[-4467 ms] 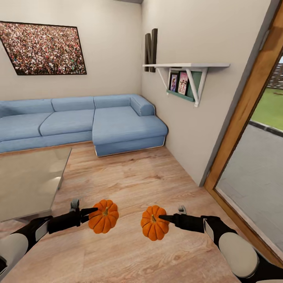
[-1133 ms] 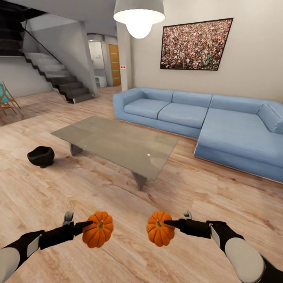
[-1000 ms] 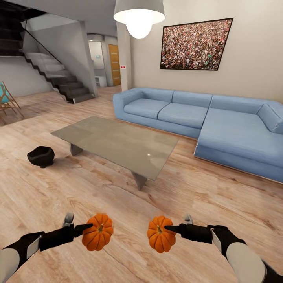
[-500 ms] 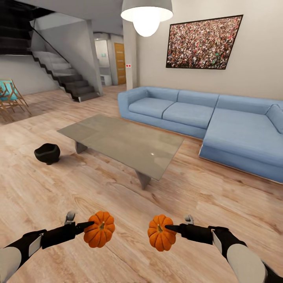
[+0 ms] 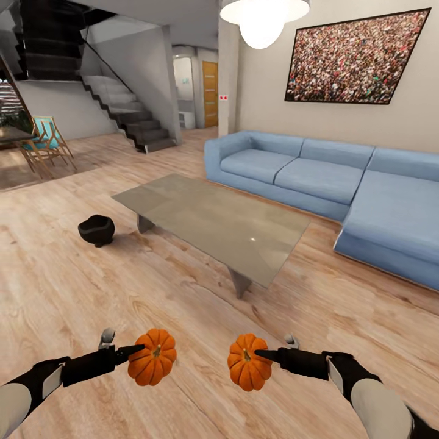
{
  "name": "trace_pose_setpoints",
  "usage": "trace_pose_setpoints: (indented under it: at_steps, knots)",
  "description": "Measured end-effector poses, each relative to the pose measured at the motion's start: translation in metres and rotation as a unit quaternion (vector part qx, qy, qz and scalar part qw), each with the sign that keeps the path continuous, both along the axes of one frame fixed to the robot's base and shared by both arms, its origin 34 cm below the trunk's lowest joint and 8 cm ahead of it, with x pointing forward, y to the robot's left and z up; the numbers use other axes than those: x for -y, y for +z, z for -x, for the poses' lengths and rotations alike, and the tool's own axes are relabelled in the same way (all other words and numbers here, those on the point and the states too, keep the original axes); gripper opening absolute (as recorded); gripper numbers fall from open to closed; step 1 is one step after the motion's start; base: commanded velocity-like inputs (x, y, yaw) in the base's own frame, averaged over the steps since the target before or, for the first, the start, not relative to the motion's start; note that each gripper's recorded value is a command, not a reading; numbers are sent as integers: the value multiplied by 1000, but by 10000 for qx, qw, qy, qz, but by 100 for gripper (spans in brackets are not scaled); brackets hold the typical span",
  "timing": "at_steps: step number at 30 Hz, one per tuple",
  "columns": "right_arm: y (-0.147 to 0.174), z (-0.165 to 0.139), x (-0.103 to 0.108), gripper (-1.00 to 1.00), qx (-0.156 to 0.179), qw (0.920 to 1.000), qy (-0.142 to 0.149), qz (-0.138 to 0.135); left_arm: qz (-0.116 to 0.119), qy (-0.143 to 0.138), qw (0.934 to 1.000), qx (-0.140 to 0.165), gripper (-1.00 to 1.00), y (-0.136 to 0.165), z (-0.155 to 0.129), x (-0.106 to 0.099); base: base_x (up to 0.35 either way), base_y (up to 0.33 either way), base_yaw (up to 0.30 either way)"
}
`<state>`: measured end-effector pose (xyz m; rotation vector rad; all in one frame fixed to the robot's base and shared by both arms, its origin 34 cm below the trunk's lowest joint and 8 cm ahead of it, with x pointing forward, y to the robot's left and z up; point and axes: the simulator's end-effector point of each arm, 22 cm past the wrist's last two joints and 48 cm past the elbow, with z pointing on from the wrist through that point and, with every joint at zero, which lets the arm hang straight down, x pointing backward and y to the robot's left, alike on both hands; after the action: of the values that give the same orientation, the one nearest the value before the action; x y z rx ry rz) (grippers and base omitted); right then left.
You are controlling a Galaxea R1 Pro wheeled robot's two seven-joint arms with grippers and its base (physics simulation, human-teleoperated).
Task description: Place each of the two pumpkins and all three candles from the living room inside a cabinet in the living room (use any cabinet), then make sure every cabinet is closed, and position the cauldron so it is next to a table in the living room.
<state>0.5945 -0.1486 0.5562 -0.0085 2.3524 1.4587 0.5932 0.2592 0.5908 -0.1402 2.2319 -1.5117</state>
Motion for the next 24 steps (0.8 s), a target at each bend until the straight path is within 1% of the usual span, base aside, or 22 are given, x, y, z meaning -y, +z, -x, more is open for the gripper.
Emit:
trace_pose_setpoints:
  at_steps: [8,12,24]
  knots:
    - [-4,2,-1,-100,-46,10000,12,7,-5,10,10000,-44,-100,-4,1,-1,327,15,232]
    - [-7,2,-1,-100,-67,10000,2,24,-6,11,10000,-63,-100,-6,2,-1,244,71,241]
    - [-11,3,-1,-100,-110,9999,-19,23,-16,-5,9999,-115,-100,-10,4,-1,18,6,260]
